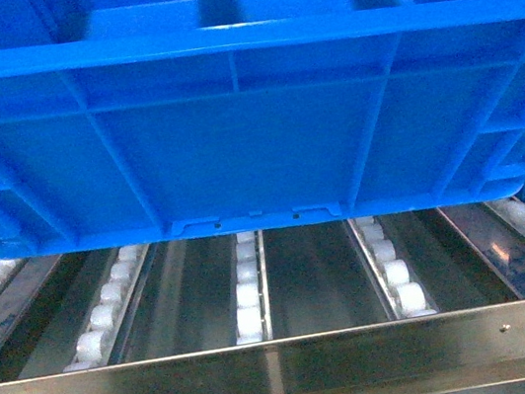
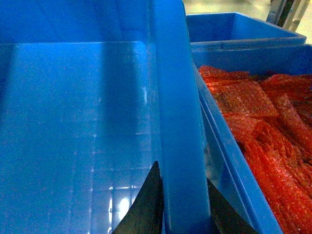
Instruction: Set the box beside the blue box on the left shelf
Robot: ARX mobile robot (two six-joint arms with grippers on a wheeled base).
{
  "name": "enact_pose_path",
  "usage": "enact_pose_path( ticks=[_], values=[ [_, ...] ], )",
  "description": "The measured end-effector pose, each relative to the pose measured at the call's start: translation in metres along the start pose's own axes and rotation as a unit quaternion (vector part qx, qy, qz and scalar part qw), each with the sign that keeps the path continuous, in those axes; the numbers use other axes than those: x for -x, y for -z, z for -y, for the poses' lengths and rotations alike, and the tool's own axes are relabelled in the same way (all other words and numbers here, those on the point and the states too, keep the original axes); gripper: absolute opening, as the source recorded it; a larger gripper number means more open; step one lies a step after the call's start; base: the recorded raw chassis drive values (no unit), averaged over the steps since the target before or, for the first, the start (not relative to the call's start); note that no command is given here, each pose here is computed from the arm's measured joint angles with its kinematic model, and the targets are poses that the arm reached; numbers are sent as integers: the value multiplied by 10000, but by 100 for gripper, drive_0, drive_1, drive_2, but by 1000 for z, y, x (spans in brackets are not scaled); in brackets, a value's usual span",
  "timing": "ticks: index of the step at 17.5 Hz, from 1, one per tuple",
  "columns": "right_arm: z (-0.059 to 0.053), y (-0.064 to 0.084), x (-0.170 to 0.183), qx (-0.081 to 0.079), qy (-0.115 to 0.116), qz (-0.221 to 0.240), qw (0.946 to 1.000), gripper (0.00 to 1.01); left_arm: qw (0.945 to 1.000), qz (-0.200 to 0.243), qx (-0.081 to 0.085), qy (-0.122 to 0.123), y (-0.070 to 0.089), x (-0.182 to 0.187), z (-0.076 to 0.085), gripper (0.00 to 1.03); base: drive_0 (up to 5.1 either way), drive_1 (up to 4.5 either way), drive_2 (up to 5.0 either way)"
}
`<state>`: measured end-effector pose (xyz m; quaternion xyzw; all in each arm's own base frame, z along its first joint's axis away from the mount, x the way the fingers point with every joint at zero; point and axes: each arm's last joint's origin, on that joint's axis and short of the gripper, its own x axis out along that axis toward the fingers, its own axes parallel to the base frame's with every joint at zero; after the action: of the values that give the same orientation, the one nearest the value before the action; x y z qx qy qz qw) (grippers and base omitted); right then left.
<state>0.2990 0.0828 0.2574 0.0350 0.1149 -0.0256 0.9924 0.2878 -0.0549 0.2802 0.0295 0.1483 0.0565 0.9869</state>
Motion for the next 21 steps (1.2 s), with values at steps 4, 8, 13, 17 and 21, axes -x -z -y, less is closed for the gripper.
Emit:
enact_pose_path(
  ticks=[4,8,13,17,21],
  values=[
    [0,0,0,2,0,0,10000,10,10000,-2,-1,0,0,0,0,9,0,0,0],
    [0,0,0,0,0,0,10000,10,10000,-2,-3,0,0,0,0,9,0,0,0],
    [0,0,0,2,0,0,10000,10,10000,-2,-3,0,0,0,0,9,0,0,0],
    [0,0,0,0,0,0,10000,10,10000,-2,-3,0,0,0,0,9,0,0,0],
    [0,0,0,0,0,0,10000,10,10000,-2,-1,0,0,0,0,9,0,0,0]
  ],
)
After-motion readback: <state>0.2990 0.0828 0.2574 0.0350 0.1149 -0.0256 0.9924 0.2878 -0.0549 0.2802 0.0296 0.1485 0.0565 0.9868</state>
